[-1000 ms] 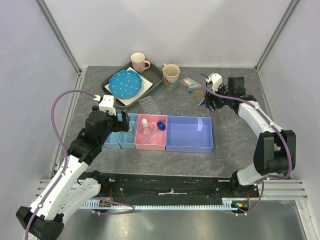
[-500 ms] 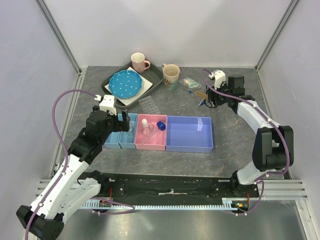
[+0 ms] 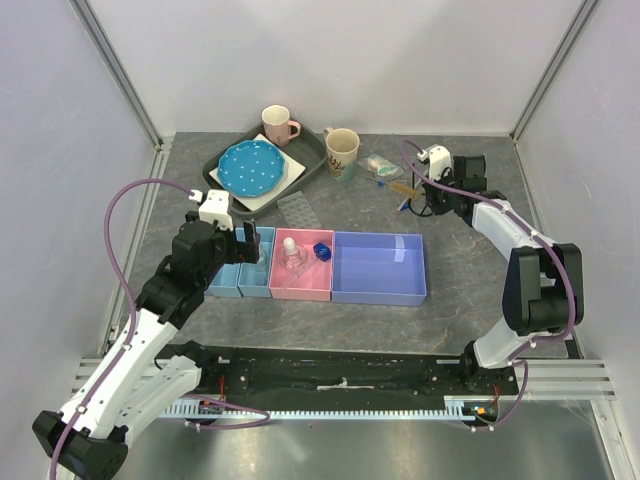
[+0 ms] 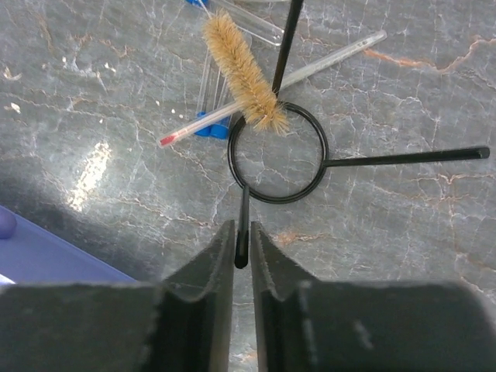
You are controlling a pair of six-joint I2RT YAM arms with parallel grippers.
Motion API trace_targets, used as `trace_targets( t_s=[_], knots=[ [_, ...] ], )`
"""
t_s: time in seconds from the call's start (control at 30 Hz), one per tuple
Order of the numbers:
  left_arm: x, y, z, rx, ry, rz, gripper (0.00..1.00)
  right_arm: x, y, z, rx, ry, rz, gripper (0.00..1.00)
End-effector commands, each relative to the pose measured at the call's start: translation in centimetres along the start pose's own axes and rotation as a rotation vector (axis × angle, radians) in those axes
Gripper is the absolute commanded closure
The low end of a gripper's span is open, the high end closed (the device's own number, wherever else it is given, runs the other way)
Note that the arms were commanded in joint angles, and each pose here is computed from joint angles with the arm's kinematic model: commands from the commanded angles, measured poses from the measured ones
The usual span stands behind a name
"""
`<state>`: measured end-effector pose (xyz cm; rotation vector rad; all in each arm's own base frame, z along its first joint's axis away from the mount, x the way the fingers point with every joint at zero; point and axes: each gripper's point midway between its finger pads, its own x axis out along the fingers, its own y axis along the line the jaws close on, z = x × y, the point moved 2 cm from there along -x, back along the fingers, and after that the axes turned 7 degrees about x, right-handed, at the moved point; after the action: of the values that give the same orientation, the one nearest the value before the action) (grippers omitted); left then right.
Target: Organize the chemistry lab equipment
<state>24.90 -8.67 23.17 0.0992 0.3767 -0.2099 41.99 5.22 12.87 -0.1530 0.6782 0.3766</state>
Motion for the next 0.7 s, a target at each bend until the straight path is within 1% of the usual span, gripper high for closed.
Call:
trace_targets(
  t_s=[0.0,0.03,0.07,0.17,0.37,0.47,0.53,0.57,0.63,0.67],
  knots=[
    [0.0,0.1,0.8,0.032,-0.033,-0.011,0.01,-0.2,-0.5,0.9,-0.003,-0.006,-0.014,0.84],
    [0.0,0.1,0.7,0.032,-0.031,-0.011,0.01,-0.4,-0.8,0.8,-0.009,-0.001,-0.033,0.92],
    [0.0,0.0,0.7,0.033,-0.030,-0.011,0.01,-0.7,-1.0,0.9,-0.016,-0.004,-0.049,0.95],
    [0.0,0.0,0.7,0.032,-0.031,-0.014,0.01,-2.3,-2.1,1.8,-0.055,-0.021,-0.129,1.00],
    [-0.1,0.0,0.8,0.032,-0.036,-0.015,0.01,-5.5,-3.2,2.4,-0.125,-0.030,-0.227,1.00],
    [-0.2,0.0,0.9,0.031,-0.040,-0.018,0.01,-7.1,-3.3,2.4,-0.152,-0.033,-0.250,1.00],
    [-0.2,-0.1,0.9,0.029,-0.040,-0.020,0.01,-7.9,-2.6,2.4,-0.180,-0.034,-0.217,1.00],
    [-0.2,-0.1,1.0,0.029,-0.042,-0.020,0.01,-9.0,-2.1,3.1,-0.194,-0.064,-0.203,1.00],
    [-0.2,-0.1,0.9,0.029,-0.040,-0.021,0.01,-10.1,-0.4,3.5,-0.225,-0.091,-0.112,1.00],
    [-0.2,-0.1,0.9,0.029,-0.040,-0.023,0.01,-11.4,0.6,3.9,-0.241,-0.112,-0.069,1.00]
  ],
)
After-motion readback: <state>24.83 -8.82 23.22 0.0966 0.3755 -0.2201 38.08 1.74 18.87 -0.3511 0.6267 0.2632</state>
